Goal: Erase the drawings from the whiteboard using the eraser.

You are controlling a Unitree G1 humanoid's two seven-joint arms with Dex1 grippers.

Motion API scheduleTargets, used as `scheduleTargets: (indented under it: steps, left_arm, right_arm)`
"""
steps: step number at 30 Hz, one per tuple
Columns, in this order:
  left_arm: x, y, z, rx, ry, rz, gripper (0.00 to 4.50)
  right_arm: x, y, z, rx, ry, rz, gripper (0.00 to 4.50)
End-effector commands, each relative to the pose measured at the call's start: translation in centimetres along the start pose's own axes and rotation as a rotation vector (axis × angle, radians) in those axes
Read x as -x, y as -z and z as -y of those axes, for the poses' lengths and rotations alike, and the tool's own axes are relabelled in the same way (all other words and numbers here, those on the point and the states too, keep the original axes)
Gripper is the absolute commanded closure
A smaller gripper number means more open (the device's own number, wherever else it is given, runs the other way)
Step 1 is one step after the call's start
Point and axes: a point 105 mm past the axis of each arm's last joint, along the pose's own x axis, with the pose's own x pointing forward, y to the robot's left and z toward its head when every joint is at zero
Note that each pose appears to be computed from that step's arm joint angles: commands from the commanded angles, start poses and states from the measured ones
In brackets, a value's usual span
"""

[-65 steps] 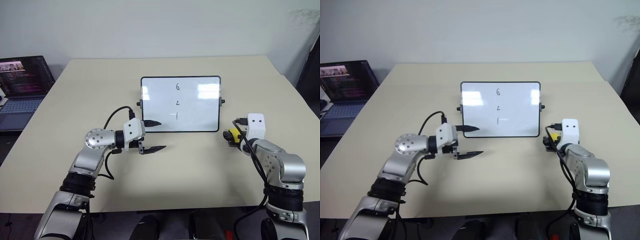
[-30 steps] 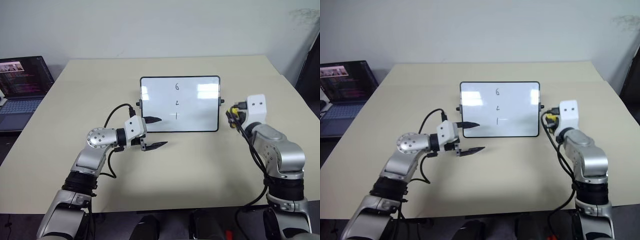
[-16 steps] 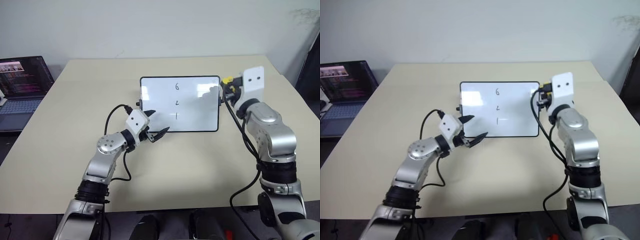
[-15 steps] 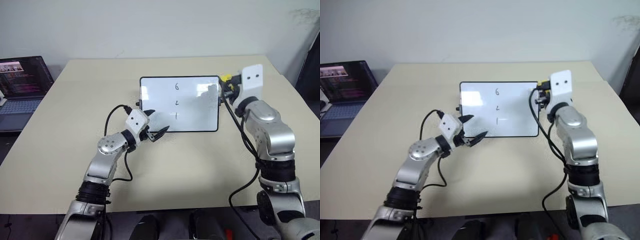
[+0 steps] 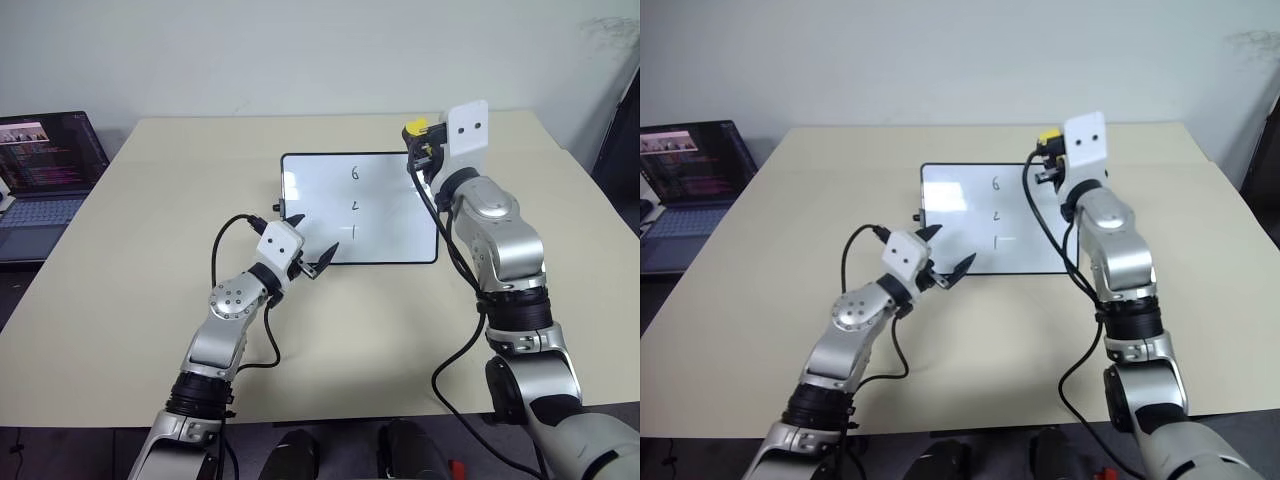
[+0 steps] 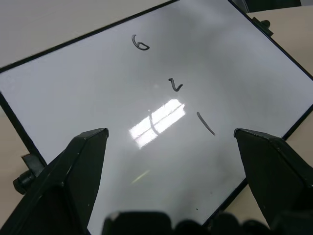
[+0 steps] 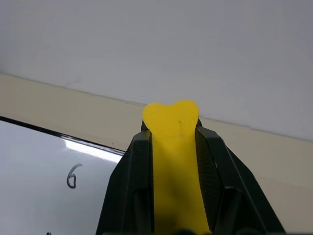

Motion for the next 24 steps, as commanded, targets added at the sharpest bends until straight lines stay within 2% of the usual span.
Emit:
scheduleTargets:
  steps: [1,24]
  left_arm:
    - [-0.4,-1.6,-1.1,-0.049,-0.049,0.066,0.00]
    - [-1.6,-2.0,-0.1,-0.037,-0.021,0.109,0.00]
  right_arm:
    - [-0.5,-2.5,-0.5,0.018,-0.017,0.094,3.64]
    - [-1.1,-3.7,-1.9,0.084,-0.091,0.150,3.64]
